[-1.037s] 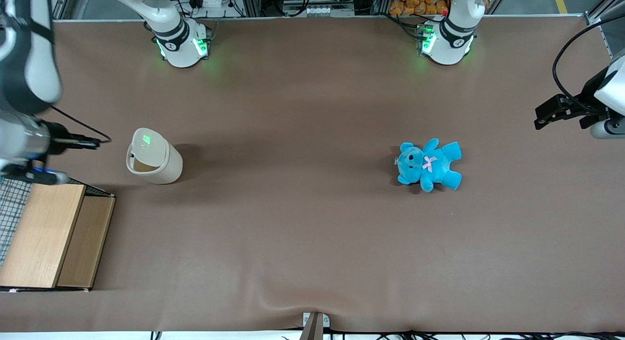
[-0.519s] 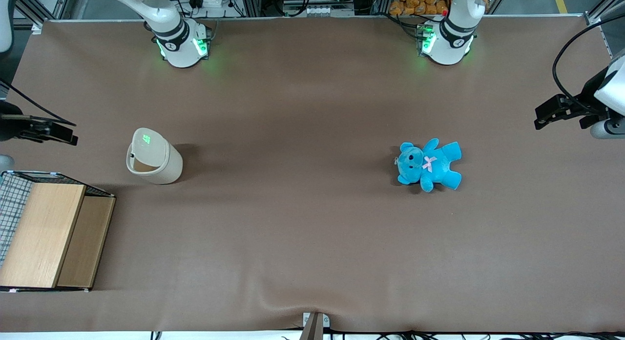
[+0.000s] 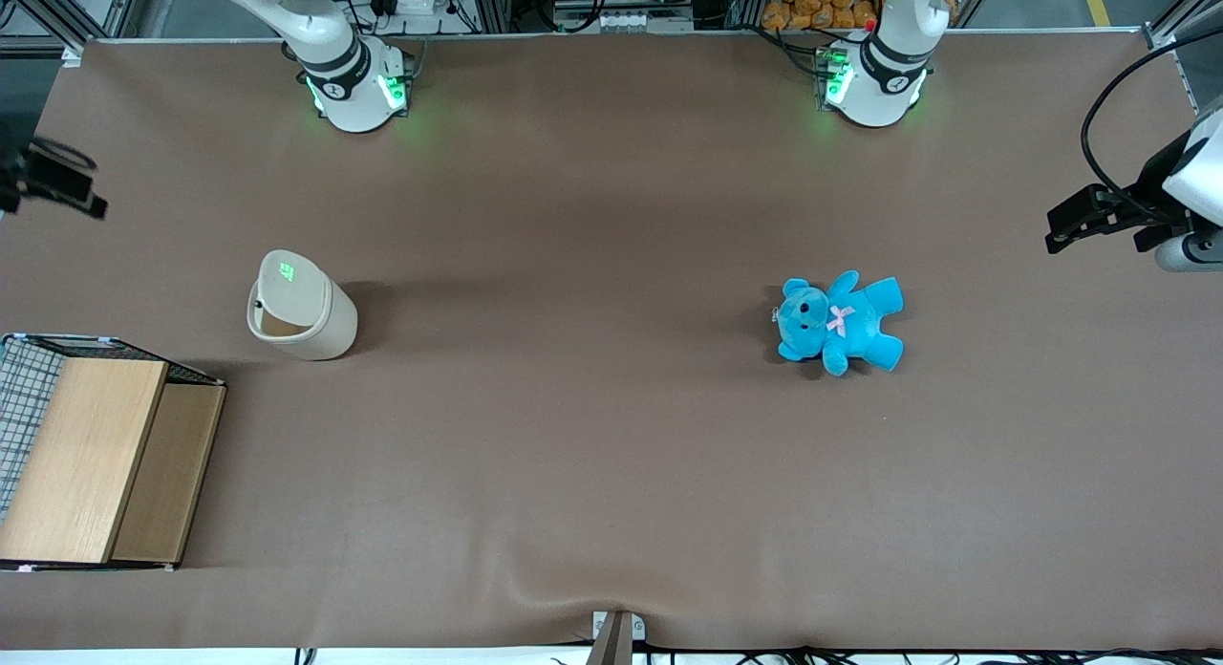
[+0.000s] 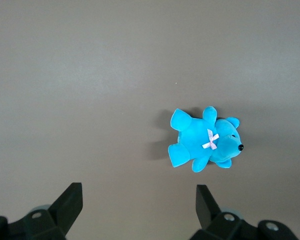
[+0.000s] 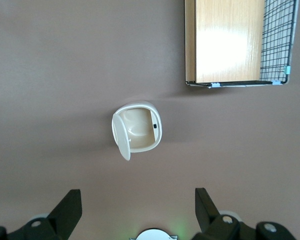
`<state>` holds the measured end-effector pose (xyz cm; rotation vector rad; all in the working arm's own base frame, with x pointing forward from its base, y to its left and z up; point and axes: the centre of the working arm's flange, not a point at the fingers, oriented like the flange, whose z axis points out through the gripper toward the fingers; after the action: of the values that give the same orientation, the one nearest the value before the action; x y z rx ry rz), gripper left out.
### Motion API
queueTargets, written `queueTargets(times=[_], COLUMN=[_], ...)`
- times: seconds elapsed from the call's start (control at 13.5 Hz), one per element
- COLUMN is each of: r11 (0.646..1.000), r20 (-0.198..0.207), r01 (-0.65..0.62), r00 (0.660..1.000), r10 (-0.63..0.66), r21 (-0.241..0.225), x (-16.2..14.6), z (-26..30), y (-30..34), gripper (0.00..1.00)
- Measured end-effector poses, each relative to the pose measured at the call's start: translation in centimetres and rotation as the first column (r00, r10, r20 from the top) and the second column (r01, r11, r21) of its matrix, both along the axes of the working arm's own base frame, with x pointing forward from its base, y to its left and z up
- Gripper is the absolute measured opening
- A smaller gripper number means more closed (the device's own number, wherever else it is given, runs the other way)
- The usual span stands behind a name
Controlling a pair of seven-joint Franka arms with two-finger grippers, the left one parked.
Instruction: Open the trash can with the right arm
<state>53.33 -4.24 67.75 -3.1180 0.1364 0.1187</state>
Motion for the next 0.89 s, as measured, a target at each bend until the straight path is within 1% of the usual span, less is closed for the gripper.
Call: queueTargets(times=[0.3, 0.89], r11=[1.000, 0.999], r20=[-0.001, 0.006], r01=[0.002, 0.045], r00=[1.000, 0.999], r10=[-0.002, -0.045], r21=[0.004, 0.001], x=[-1.4, -1.7], z=[0.1, 0.2], y=[-0.1, -0.1], gripper=[1.00, 1.00])
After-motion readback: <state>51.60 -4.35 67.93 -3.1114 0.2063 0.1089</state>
